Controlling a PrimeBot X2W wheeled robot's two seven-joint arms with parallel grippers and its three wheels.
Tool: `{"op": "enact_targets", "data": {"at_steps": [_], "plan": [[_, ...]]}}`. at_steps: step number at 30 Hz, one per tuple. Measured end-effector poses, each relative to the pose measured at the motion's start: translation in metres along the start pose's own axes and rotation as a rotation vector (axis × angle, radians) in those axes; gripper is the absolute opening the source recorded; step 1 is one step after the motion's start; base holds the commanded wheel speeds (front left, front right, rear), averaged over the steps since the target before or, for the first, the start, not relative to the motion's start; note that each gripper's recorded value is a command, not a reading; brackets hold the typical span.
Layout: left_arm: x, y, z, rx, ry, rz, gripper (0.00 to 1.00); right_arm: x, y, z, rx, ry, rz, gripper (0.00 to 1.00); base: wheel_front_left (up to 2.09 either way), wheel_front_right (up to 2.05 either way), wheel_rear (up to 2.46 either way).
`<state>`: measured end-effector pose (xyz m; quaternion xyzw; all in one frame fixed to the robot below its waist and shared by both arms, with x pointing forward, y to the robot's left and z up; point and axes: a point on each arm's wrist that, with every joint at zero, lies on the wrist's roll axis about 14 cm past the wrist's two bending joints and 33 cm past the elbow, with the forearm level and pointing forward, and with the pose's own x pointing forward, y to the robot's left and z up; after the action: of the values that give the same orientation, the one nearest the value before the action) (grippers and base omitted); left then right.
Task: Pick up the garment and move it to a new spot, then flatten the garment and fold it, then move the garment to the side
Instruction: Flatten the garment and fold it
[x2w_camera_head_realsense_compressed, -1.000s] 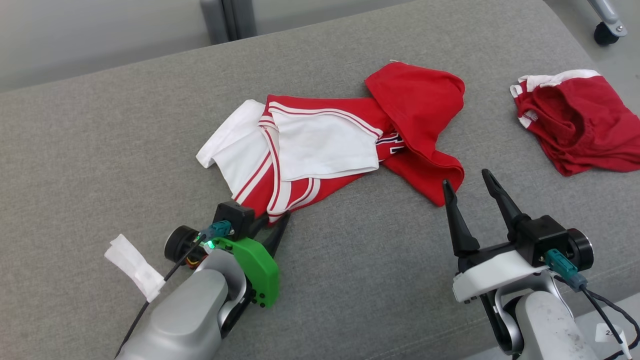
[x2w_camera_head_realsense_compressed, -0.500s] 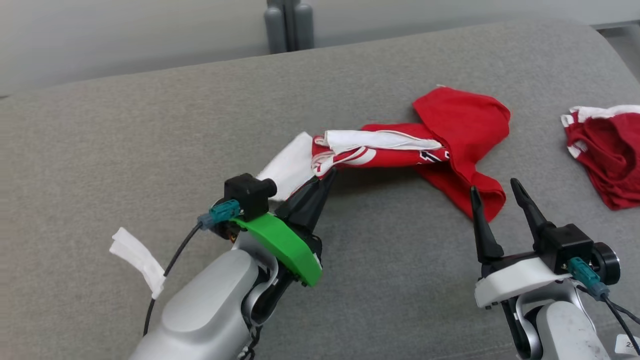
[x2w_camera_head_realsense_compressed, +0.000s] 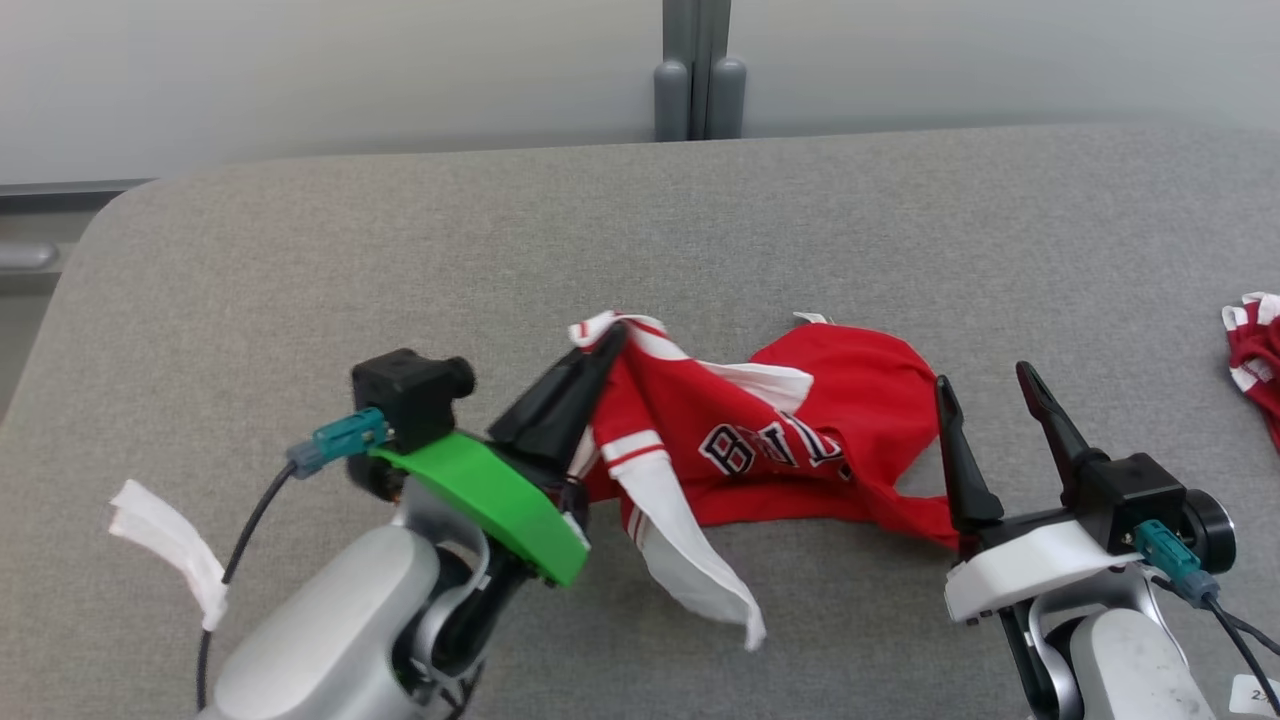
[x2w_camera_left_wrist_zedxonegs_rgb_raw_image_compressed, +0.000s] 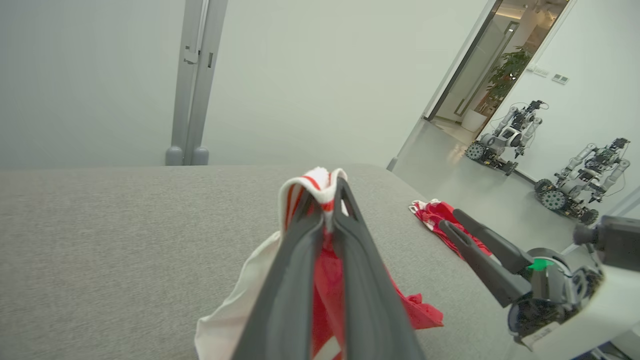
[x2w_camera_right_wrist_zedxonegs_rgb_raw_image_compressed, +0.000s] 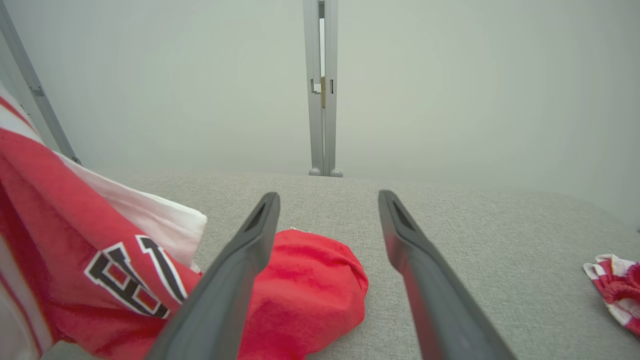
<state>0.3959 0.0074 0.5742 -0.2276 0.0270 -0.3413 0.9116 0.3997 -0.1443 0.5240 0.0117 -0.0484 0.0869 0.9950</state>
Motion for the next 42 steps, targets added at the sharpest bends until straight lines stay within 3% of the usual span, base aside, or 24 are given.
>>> {"op": "enact_targets", "data": {"at_steps": [6, 14, 22, 24, 29, 35, 42], "plan": [[-0.016, 0.097, -0.032, 0.169, 0.166, 0.233, 0.00, 0.006, -0.003, -0.002, -0.003, 0.003, -0.004, 1.00, 0.00, 0.00, 0.00], [-0.025, 0.189, -0.045, 0.341, 0.290, 0.448, 0.00, 0.007, -0.021, -0.022, -0.012, 0.056, -0.053, 1.00, 0.00, 0.00, 0.00], [-0.015, 0.227, -0.038, 0.408, 0.297, 0.586, 0.00, 0.010, -0.024, -0.028, -0.017, 0.071, -0.058, 1.00, 0.00, 0.00, 0.00], [-0.015, 0.232, -0.036, 0.420, 0.290, 0.611, 1.00, 0.010, -0.023, -0.027, -0.017, 0.071, -0.054, 1.00, 0.00, 0.00, 0.00], [-0.008, 0.221, -0.030, 0.380, 0.224, 0.597, 1.00, 0.011, -0.023, -0.023, -0.019, 0.061, -0.053, 1.00, 0.00, 0.00, 0.00], [-0.005, 0.188, -0.011, 0.251, 0.068, 0.526, 1.00, 0.008, -0.022, -0.013, -0.022, 0.038, -0.053, 1.00, 0.00, 0.00, 0.00], [-0.050, 0.159, -0.002, 0.189, -0.068, 0.535, 1.00, 0.003, -0.009, 0.001, -0.017, 0.004, -0.023, 1.00, 0.00, 0.00, 0.00]]}}
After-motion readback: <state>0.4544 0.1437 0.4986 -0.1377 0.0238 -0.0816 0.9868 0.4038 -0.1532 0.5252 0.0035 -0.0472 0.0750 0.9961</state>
